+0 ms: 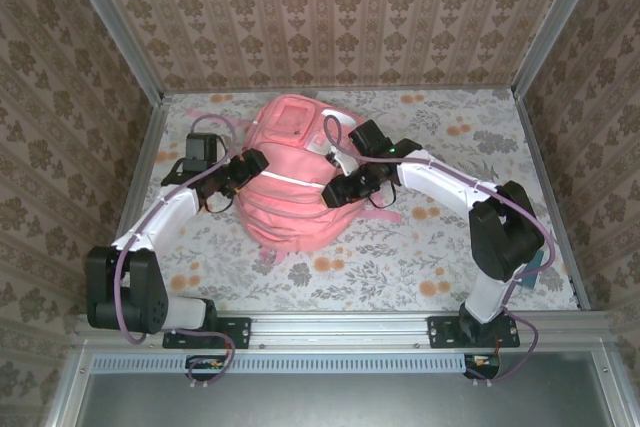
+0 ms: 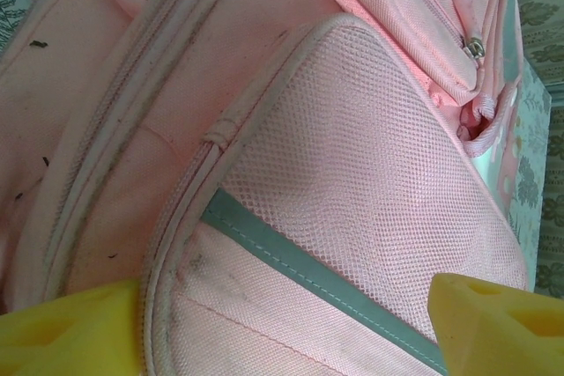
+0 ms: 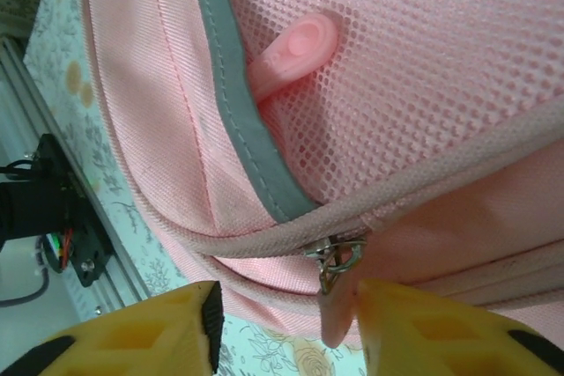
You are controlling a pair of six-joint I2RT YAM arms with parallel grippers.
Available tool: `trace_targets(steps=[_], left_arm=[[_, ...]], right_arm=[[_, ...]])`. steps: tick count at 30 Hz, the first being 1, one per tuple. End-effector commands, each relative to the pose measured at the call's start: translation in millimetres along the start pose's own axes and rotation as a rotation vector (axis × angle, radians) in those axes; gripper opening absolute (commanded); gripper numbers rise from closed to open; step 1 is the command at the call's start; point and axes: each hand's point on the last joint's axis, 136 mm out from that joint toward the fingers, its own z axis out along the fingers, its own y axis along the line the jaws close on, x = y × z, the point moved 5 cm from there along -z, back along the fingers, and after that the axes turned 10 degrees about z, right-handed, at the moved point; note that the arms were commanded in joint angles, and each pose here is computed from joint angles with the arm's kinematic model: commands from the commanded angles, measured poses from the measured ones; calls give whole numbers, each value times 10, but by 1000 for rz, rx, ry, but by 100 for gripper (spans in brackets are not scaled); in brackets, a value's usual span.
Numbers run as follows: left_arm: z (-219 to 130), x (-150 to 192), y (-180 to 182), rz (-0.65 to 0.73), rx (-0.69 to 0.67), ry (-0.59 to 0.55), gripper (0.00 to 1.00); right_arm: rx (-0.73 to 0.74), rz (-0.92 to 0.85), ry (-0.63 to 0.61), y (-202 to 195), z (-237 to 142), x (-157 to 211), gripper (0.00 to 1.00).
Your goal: Pack books, pencil case, and school supplies into a backpack
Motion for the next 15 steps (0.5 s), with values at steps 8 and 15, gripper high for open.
trace_targets(steps=[8,15], left_arm=[[21,-82,-136,40,84,-1,81],[35,-55,-189,29,131,6,75]], right_arm=[[138,-51,-23,-61,-1,-71,20],[205,-61,-46,-28,-114,17,2]])
